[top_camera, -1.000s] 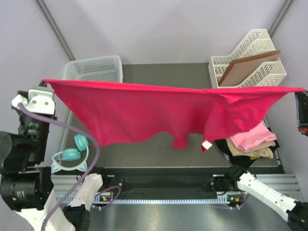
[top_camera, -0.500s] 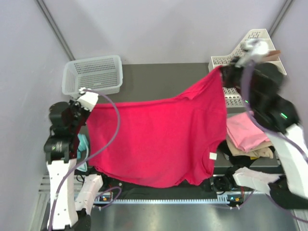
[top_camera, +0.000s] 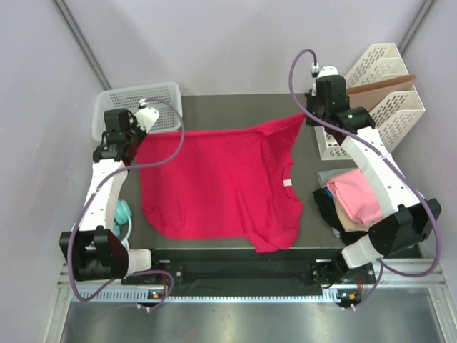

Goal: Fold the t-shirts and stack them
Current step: Flatten out the tshirt

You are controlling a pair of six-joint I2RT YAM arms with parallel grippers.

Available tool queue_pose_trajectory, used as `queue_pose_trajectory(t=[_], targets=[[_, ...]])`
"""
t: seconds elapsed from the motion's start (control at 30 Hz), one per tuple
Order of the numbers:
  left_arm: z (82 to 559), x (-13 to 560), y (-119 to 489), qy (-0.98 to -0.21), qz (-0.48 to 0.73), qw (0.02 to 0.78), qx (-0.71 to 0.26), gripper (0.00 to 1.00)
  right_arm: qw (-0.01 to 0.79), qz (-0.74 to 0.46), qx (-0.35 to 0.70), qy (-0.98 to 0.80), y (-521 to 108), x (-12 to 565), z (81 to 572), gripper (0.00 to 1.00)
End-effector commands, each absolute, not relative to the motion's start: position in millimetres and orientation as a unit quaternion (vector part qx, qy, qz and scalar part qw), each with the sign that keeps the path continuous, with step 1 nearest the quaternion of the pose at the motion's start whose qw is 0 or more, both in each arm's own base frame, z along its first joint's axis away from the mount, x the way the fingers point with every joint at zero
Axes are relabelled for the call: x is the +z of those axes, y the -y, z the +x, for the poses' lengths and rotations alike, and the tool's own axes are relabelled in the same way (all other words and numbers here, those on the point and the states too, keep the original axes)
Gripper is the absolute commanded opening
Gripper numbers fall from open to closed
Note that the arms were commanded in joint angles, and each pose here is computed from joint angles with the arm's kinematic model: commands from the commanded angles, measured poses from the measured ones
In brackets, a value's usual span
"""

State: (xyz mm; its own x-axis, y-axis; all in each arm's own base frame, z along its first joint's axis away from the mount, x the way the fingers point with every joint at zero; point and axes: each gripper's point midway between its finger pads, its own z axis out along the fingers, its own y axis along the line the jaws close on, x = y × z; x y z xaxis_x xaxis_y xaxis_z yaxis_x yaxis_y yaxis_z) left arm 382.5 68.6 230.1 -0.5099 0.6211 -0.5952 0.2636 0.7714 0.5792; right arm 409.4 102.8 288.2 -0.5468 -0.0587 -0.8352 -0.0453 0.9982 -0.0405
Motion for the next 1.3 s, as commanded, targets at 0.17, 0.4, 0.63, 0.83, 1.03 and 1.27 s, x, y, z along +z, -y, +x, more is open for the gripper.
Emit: queue_pose_trajectory(t=[0.17, 0.4, 0.63, 0.83, 1.03, 1.27], targets=[[362, 278, -75, -0.785, 0.269, 0.486, 0.274, 0.00, 0.547, -0.001, 0.023, -0.837, -87, 346, 371, 0.00], [312, 364, -61, -0.725, 0.251, 0.577, 0.281, 0.00, 0.624, -0.011, 0.096, -0.775, -85, 429, 297, 0.00], [219, 532, -25, -0.595, 0.184, 0.749, 0.226, 0.00, 0.767, -0.100, 0.246, -0.584, -88, 576, 156, 0.00], [151, 584, -16, -0.553, 0.179, 0.781, 0.227, 0.00, 0.813, -0.140, 0.280, -0.492, -74, 624, 71, 0.00], [105, 608, -9, -0.537, 0.176, 0.795, 0.218, 0.00, 0.837, -0.141, 0.274, -0.452, -62, 638, 36, 0.00], [164, 527, -13, -0.625, 0.208, 0.725, 0.201, 0.00, 0.811, -0.044, 0.196, -0.549, -47, 610, 126, 0.00]])
